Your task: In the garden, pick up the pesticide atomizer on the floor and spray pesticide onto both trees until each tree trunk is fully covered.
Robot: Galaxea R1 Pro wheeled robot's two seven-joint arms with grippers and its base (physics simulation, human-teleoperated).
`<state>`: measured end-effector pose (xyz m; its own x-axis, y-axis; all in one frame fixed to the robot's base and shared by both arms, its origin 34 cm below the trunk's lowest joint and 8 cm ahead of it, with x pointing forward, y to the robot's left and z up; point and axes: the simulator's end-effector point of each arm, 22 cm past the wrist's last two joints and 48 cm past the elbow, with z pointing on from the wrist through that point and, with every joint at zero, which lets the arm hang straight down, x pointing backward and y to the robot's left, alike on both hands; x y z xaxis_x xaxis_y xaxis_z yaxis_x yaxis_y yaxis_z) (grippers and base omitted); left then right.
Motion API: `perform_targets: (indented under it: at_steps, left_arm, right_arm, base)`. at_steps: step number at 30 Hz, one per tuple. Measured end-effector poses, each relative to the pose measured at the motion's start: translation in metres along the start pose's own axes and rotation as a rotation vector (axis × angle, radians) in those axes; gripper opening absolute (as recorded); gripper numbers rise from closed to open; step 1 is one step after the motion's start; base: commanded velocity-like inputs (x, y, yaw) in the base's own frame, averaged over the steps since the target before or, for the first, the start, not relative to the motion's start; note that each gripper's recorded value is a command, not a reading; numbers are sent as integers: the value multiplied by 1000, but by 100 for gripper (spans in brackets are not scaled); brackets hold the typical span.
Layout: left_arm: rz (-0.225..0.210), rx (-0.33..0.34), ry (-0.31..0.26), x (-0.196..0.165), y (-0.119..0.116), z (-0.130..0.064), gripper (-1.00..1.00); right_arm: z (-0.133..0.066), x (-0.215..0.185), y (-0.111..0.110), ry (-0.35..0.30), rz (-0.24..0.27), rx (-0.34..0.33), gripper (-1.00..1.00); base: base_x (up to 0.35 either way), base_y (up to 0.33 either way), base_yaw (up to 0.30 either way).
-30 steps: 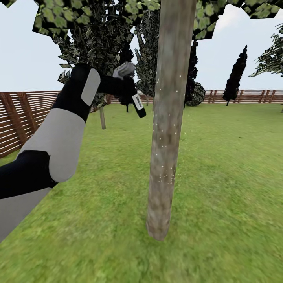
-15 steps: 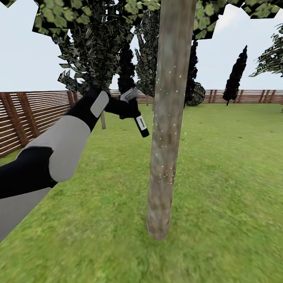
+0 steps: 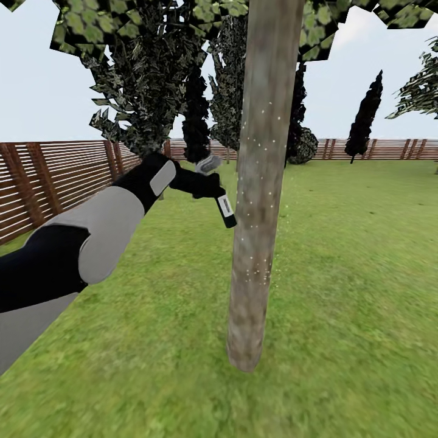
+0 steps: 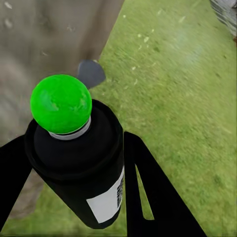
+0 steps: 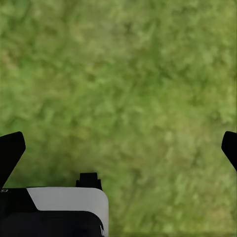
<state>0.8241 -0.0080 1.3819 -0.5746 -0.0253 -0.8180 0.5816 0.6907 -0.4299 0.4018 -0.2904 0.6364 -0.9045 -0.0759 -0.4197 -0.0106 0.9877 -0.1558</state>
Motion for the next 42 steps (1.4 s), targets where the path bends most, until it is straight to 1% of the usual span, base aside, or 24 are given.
perform_targets:
  at_steps: [1,2,3,4,7,10,11,13,14,17,19,21,22,23,24,26,27,28,29,31,33,36,39,42]
  left_arm:
    - [1,-9,6,3,4,2,-100]
    - [20,-31,6,5,10,3,-100]
    - [67,-86,13,12,28,7,-100]
    - [81,-112,23,22,40,12,-100]
    - [95,-132,16,34,55,20,-100]
    - [82,-136,30,56,67,29,-100]
    - [87,-140,27,65,74,34,-100]
    - [131,-165,21,84,90,43,-100]
    - [153,-183,41,101,101,48,-100]
    - [147,-190,72,136,114,58,-100]
    - [159,-181,47,163,124,69,-100]
    - [152,-177,56,195,133,77,-100]
    - [140,-174,64,211,136,80,-100]
    - [136,-169,57,228,140,84,-100]
    - [147,-164,38,243,143,88,-100]
    - [145,-158,26,272,148,93,-100]
    - [134,-153,15,296,151,96,-100]
    - [133,-151,19,328,154,99,-100]
    - [132,-148,12,347,155,100,-100]
    - [117,-146,10,367,155,101,-100]
    - [93,-145,35,401,156,100,-100]
    - [76,-182,41,412,180,86,-100]
    - [60,-196,67,436,189,79,-100]
    - [50,-199,71,442,191,78,-100]
  right_arm:
    - [0,0,0,0,0,0,100]
    - [0,0,0,0,0,0,100]
    - [0,0,0,0,0,0,100]
    - [0,0,0,0,0,0,100]
    - [0,0,0,0,0,0,100]
    - [0,0,0,0,0,0,100]
    - [0,0,0,0,0,0,100]
    - [0,0,0,0,0,0,100]
    - [0,0,0,1,0,0,100]
    - [0,0,0,0,0,0,100]
    - [0,0,0,0,0,0,100]
    - [0,0,0,0,0,0,100]
    - [0,0,0,0,0,0,100]
    - [0,0,0,0,0,0,100]
    - [0,0,0,0,0,0,100]
    - [0,0,0,0,0,0,100]
    - [0,0,0,0,0,0,100]
    - [0,0,1,1,0,-1,100]
    - [0,0,1,1,0,-1,100]
    - [0,0,1,1,0,-1,100]
    - [0,0,1,1,0,-2,100]
    - [0,0,1,1,0,-2,100]
    - [0,0,1,0,0,-2,100]
    - [0,2,1,4,0,-2,100]
  base:
    - [0,0,0]
    - [0,0,0]
    - [0,0,0]
    - [0,0,0]
    - [0,0,0]
    - [0,0,0]
    - [0,0,0]
    - [0,0,0]
    - [0,0,0]
    - [0,0,0]
    - [0,0,0]
    - [0,0,0]
    - [0,0,0]
    - [0,0,0]
    - [0,0,0]
    - [0,0,0]
    - [0,0,0]
    - [0,0,0]
    - [0,0,0]
    - [0,0,0]
    - [0,0,0]
    - [0,0,0]
    - [0,0,0]
    - [14,15,0]
